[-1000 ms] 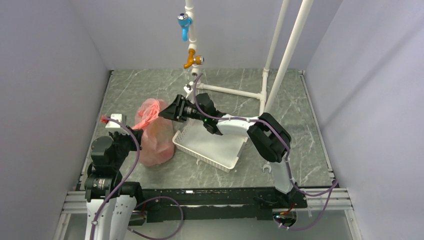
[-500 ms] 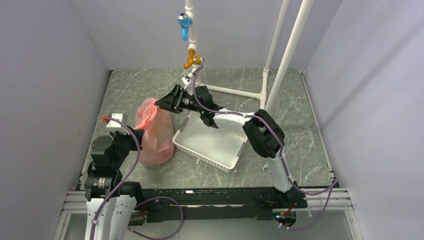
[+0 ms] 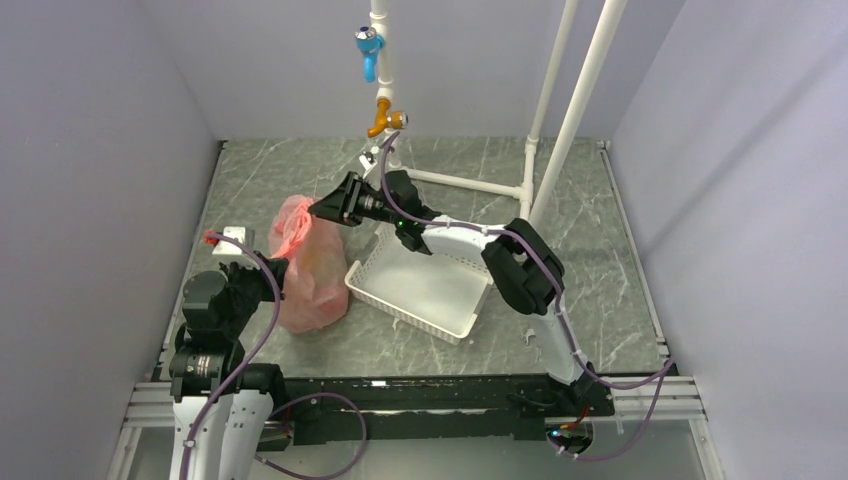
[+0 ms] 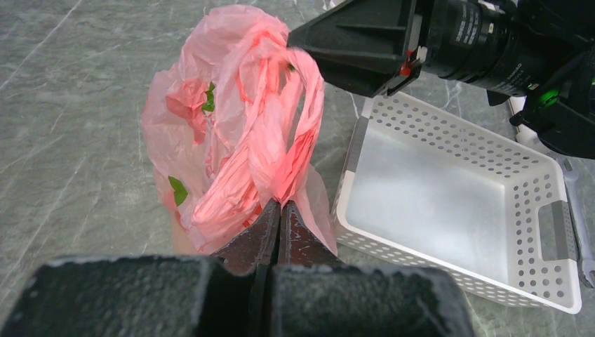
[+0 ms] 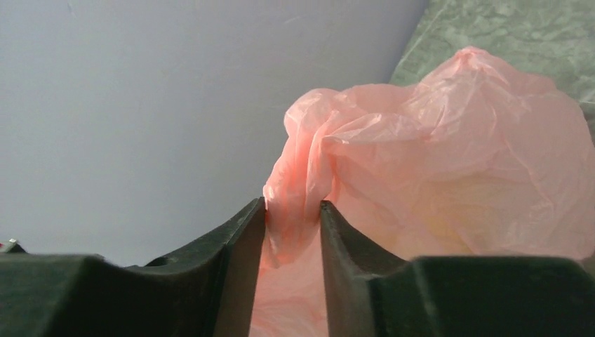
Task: Take the fake fruits out of the plastic bag
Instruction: Untie the plastic bag at the center of the board.
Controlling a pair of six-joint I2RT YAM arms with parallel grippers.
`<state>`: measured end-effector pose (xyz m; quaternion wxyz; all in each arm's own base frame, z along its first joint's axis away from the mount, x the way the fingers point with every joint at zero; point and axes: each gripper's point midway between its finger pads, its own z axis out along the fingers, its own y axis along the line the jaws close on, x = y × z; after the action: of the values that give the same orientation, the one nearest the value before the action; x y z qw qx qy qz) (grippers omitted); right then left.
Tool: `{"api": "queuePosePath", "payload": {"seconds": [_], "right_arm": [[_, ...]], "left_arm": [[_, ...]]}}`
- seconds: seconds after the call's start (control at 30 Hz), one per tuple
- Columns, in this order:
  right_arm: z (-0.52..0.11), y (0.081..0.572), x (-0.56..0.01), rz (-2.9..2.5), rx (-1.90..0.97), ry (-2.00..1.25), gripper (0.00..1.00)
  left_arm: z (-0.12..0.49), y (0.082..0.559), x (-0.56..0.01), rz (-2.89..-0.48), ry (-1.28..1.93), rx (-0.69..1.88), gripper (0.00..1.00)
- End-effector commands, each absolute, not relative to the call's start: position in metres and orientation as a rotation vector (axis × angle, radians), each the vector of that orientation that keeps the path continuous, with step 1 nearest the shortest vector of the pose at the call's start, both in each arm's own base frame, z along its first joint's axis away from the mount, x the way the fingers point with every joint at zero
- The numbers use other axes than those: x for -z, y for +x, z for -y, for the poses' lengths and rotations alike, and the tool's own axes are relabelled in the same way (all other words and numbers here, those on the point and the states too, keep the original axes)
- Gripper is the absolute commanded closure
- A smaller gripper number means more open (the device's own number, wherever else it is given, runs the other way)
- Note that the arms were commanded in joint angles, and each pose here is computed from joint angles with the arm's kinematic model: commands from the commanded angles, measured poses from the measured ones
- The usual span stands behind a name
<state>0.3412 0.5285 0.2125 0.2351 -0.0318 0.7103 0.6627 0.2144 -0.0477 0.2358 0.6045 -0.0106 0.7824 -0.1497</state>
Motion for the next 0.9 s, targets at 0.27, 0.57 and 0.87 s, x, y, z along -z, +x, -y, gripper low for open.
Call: {"api": "queuePosePath", "payload": {"seconds": [0.27, 0.57, 0.87], "right_arm": [[-0.543, 0.361, -0.262, -1.849, -1.870, -0.045, 0.96], [-0.553, 0.395, -0.264, -1.870, -1.645, -0.071, 1.00], [-0.554, 0.389, -0.275, -1.903, -1.503, -0.246, 0.76]], "left_arm": [[0.058, 0.204, -0.253, -1.789, -0.021, 0.426, 1.00], [0.082, 0.172, -0.249, -1.908, -0.083, 0.632, 1.00], [0.076, 0.174, -0.250, -1.893, -0.134, 0.603, 0.64]]}}
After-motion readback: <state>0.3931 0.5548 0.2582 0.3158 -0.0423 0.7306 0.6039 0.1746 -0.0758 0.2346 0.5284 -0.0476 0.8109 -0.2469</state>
